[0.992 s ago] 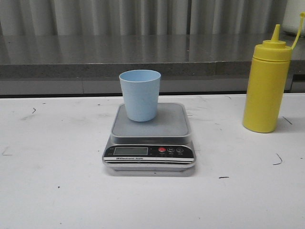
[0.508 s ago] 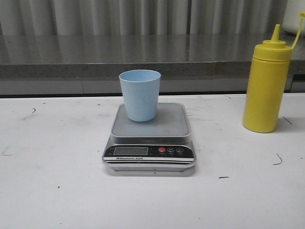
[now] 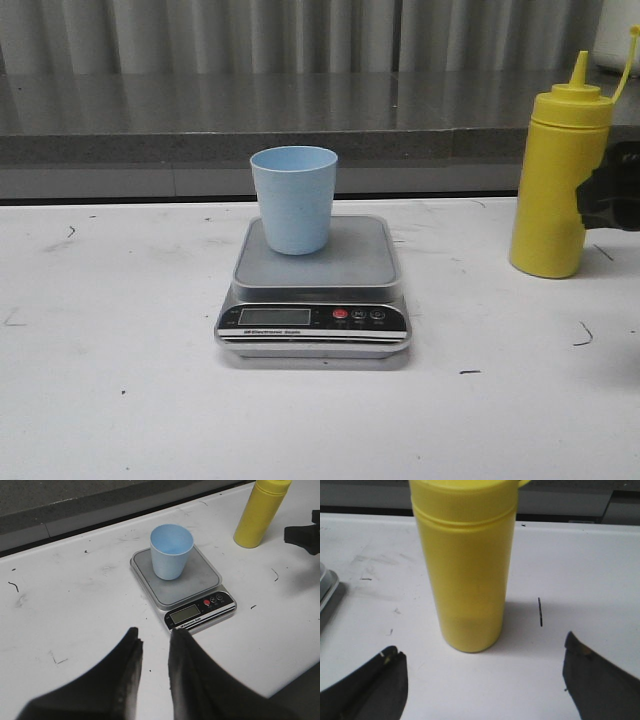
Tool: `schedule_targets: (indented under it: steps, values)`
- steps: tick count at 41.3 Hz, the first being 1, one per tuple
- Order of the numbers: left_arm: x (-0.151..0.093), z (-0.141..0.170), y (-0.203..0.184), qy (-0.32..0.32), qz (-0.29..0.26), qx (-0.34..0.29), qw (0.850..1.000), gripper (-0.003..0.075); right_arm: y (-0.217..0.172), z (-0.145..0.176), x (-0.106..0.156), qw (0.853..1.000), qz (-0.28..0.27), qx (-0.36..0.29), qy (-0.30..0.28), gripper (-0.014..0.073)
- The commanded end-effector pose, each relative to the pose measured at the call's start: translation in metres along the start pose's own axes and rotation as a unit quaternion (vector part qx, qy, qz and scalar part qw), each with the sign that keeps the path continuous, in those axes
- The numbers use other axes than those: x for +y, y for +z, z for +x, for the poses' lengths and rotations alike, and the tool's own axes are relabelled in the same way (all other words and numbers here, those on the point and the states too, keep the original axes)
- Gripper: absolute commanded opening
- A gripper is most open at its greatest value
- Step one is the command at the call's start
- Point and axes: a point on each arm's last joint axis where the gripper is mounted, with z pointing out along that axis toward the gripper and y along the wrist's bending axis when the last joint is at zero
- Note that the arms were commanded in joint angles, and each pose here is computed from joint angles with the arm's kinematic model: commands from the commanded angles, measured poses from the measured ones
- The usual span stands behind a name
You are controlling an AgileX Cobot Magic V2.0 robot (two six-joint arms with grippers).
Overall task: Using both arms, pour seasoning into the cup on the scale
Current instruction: 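Grasp the yellow squeeze bottle with the right gripper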
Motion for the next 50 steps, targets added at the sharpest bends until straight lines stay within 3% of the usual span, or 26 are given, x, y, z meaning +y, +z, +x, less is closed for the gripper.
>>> schedule_targets:
  steps: [1, 15, 50]
  values:
    - [-0.002, -0.013, -0.006, -0.002, 0.008, -0.051, 0.999, 0.0134, 0.009, -0.013, 0.000, 0.996, 0.002, -0.090, 0.008, 0.0646]
    - [-0.002, -0.013, -0.006, -0.002, 0.008, -0.051, 0.999, 0.0134, 0.036, -0.001, 0.006, 0.984, -0.031, -0.175, -0.026, 0.0646]
    - [-0.002, -0.013, -0.006, -0.002, 0.008, -0.051, 0.999, 0.0134, 0.114, -0.009, 0.010, 0.984, -0.023, -0.177, -0.019, 0.0646]
